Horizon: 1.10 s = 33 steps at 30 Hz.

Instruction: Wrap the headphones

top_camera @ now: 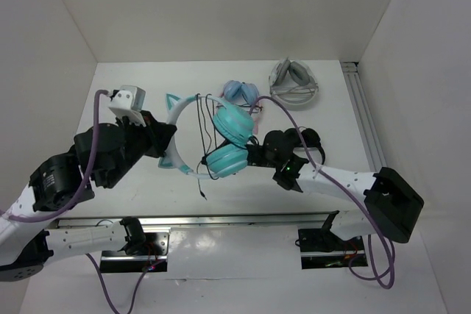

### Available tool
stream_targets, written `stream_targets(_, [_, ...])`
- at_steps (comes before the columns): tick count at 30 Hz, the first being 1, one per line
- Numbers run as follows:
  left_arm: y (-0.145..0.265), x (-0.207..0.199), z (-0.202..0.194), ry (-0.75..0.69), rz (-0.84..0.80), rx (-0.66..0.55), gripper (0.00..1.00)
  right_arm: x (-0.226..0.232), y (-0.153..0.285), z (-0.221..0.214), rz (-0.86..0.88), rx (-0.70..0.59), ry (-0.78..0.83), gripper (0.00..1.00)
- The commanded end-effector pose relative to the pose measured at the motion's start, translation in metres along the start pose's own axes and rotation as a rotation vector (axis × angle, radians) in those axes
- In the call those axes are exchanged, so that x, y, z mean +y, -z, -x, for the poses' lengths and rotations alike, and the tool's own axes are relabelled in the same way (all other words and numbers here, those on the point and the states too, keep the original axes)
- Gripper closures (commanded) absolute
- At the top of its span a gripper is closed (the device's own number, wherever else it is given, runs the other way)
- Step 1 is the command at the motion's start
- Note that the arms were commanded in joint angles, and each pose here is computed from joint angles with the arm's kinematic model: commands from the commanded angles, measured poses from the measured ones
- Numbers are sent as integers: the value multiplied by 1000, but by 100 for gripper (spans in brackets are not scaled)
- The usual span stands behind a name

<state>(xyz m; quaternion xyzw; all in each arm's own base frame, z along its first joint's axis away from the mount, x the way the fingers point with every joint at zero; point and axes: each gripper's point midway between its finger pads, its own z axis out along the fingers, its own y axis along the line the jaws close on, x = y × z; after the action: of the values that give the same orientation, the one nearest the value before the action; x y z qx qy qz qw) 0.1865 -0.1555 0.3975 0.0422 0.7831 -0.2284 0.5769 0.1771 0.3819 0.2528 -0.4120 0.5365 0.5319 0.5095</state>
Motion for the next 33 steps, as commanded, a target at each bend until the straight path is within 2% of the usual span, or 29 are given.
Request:
stream_targets(1, [18,-10,68,221,-39,-210,100,8,-4,19,40,-96,31,79])
stream_targets(9, [17,-8,68,226,-13,-199,100,2,-12,18,38,-129,6,77])
stream_targets(13, [17,-8,68,226,-13,-199,100,-20,-16,4,-59,-111,-10,65])
stream_targets(16, [19,-7,70,227,-14,-200,100,-44,-9,-5,-197,-113,7,62])
stream_targets(20, [18,-10,73,224,-12,-197,100,-52,1,1,-266,-124,38,57])
stream_targets(22, [20,-6,75,223,2,-200,100,-51,4,0,-304,-114,60,51])
stream_targets(23, [19,-7,74,216,7,-192,100,-54,6,3,-322,-117,71,41])
stream_targets(24, [19,-7,74,216,7,-192,100,-54,9,2,-332,-116,79,38])
stream_targets(30, [17,-9,70,229,1,-181,100,-45,-10,-16,-241,-59,38,37])
stream_targets(31, [17,-10,70,229,-7,-177,100,-40,-14,-19,-216,-60,29,30])
stream_targets(33, [17,-12,72,235,-11,-184,100,-39,-19,-25,-195,-53,18,30])
